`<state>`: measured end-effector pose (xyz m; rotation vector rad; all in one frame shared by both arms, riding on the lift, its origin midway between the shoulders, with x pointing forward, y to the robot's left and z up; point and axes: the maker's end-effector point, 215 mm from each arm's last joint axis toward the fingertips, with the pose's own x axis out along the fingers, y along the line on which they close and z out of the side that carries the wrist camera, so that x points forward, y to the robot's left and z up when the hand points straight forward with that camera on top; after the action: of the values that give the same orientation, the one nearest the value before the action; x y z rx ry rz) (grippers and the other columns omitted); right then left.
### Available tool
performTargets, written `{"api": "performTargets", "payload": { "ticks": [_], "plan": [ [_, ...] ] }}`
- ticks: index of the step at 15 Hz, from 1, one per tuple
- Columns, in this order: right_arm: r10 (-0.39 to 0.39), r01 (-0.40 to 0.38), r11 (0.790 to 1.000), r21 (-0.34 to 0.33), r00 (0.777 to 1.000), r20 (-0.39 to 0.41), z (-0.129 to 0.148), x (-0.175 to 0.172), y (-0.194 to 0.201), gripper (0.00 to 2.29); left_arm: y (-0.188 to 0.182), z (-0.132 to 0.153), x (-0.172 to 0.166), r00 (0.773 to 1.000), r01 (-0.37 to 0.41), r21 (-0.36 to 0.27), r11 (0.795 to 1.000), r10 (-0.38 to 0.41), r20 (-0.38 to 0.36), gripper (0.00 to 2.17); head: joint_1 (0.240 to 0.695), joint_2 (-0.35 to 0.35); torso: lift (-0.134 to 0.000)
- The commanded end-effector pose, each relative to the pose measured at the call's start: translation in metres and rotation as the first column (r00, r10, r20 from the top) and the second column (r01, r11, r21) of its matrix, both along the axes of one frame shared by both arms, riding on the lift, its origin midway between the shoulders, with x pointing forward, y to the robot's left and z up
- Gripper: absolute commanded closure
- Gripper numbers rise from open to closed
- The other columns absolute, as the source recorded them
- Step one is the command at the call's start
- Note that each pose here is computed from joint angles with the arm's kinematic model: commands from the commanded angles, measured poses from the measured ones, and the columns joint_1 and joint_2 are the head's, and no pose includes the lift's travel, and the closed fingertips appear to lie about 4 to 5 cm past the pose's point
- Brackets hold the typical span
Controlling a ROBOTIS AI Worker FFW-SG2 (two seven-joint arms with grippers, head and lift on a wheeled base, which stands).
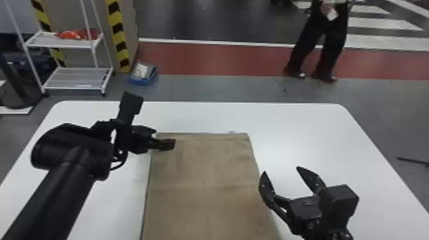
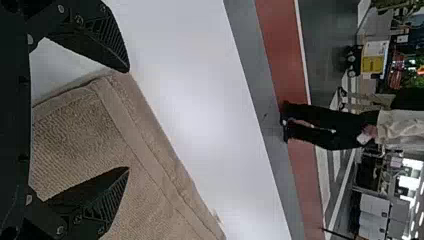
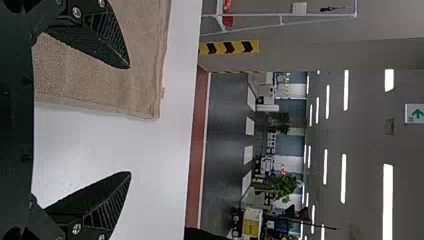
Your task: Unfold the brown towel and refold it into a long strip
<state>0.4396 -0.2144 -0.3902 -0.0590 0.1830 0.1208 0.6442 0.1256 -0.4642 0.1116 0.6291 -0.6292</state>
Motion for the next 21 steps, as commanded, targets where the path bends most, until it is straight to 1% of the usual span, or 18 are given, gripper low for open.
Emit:
{"api": "performTargets", "payload": {
  "ticks": [1, 3, 6, 8, 12, 16, 20, 21],
  "plan": [
    [0.002, -0.002, 1.000, -0.002, 1.000, 0.000, 0.000, 0.002, 0.001, 0.13, 0.003, -0.008, -0.003, 1.000, 0.001, 0.010, 1.000, -0.001, -0.015, 0.21, 0.695, -0.093, -0.103],
    [0.005, -0.005, 1.000, -0.002, 1.000, -0.004, -0.002, 0.002, 0.002, 0.13, 0.006, -0.013, -0.005, 1.000, 0.001, 0.023, 1.000, 0.000, -0.023, 0.21, 0.695, -0.086, -0.103],
    [0.007, -0.007, 1.000, -0.003, 1.000, -0.002, -0.001, 0.003, 0.003, 0.13, 0.003, -0.015, -0.006, 1.000, 0.003, 0.022, 1.000, -0.002, -0.027, 0.29, 0.695, -0.083, -0.103],
    [0.008, -0.008, 1.000, -0.003, 1.000, -0.004, -0.002, 0.002, 0.003, 0.13, 0.002, -0.017, -0.008, 1.000, 0.004, 0.025, 1.000, -0.004, -0.029, 0.40, 0.695, -0.084, -0.103],
    [0.008, -0.008, 1.000, -0.004, 1.000, -0.009, -0.005, 0.004, 0.004, 0.13, 0.003, -0.025, -0.018, 1.000, -0.004, 0.025, 1.000, 0.004, -0.028, 0.42, 0.695, -0.084, -0.103],
    [0.009, -0.009, 1.000, -0.002, 1.000, -0.011, -0.007, 0.007, 0.004, 0.13, 0.000, -0.020, -0.026, 1.000, -0.003, 0.019, 1.000, 0.003, -0.001, 0.42, 0.695, -0.085, -0.103],
    [0.014, -0.014, 1.000, -0.003, 1.000, -0.017, -0.010, 0.008, 0.007, 0.13, -0.002, -0.002, -0.031, 0.999, -0.007, 0.005, 1.000, 0.007, 0.032, 0.42, 0.695, -0.087, -0.103],
    [0.015, -0.015, 1.000, -0.002, 1.000, -0.017, -0.010, 0.008, 0.008, 0.13, -0.002, -0.003, -0.034, 1.000, -0.007, 0.002, 1.000, 0.007, 0.023, 0.42, 0.695, -0.087, -0.103]
  ]
}}
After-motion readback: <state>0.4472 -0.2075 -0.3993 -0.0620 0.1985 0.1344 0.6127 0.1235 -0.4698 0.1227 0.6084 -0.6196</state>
